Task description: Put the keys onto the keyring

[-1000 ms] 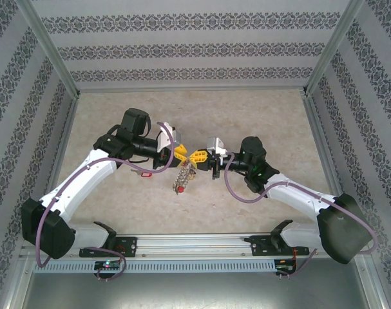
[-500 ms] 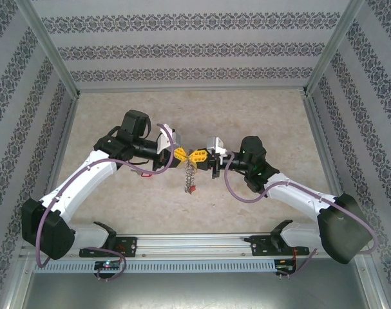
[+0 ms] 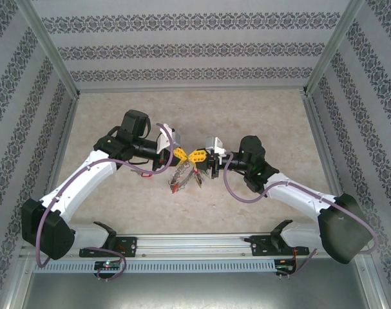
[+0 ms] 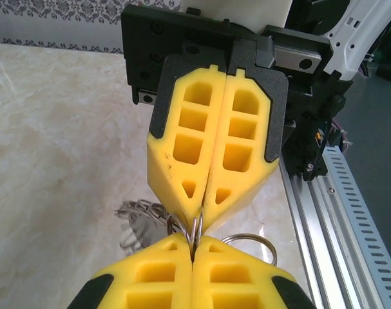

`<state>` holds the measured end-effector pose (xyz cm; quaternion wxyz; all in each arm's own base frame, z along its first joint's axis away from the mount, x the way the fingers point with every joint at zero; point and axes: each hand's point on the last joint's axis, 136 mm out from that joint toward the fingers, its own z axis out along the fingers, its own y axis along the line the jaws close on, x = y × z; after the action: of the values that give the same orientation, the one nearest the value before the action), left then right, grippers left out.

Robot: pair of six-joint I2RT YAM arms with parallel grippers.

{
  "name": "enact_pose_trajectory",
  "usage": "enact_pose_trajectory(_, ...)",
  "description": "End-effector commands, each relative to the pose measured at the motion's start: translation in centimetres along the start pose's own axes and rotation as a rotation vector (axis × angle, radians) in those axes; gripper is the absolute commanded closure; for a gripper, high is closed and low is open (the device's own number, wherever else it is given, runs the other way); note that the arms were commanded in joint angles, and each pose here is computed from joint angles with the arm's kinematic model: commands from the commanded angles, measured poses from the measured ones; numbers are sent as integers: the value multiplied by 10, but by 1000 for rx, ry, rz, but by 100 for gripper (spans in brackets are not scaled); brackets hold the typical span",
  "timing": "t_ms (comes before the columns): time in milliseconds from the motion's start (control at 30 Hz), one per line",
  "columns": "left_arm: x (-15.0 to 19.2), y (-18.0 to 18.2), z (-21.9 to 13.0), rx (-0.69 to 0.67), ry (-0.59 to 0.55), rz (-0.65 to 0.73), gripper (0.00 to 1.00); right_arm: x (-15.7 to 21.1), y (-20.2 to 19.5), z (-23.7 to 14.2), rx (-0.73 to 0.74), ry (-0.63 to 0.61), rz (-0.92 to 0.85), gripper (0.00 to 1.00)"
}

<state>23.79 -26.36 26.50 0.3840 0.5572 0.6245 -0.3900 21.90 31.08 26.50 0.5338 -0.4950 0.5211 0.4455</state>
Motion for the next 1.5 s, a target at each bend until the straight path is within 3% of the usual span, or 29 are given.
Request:
enact_pose_trajectory(0, -4, -4, 1, -13, -9, 30, 100, -18, 7, 1, -25, -4, -104, 100)
enact_pose_trajectory(100, 4, 4, -1, -72, 39, 20, 100, -4, 5, -4, -2, 59, -109, 98)
enact_pose_trajectory(233, 12, 7, -1, -100, 90, 17, 100, 5, 0, -12, 36, 103, -97, 82)
enact_pose_trajectory(467, 23, 7, 7, -102, 167, 14, 100, 29, 6, -24, -7, 336, -124, 73)
enact_pose_trajectory(667, 23, 4, 14, -75, 163, 18, 100, 29, -4, -18, -2, 363, -85, 70)
enact_pose_trajectory(1067, 18, -1, 19, -26, 142, 8, 100, 33, -3, -4, -97, 377, 30, 73)
enact_pose_trajectory(1467, 13, 2, 20, -31, 116, -12, 100, 45, -2, 8, -113, 389, 103, 99)
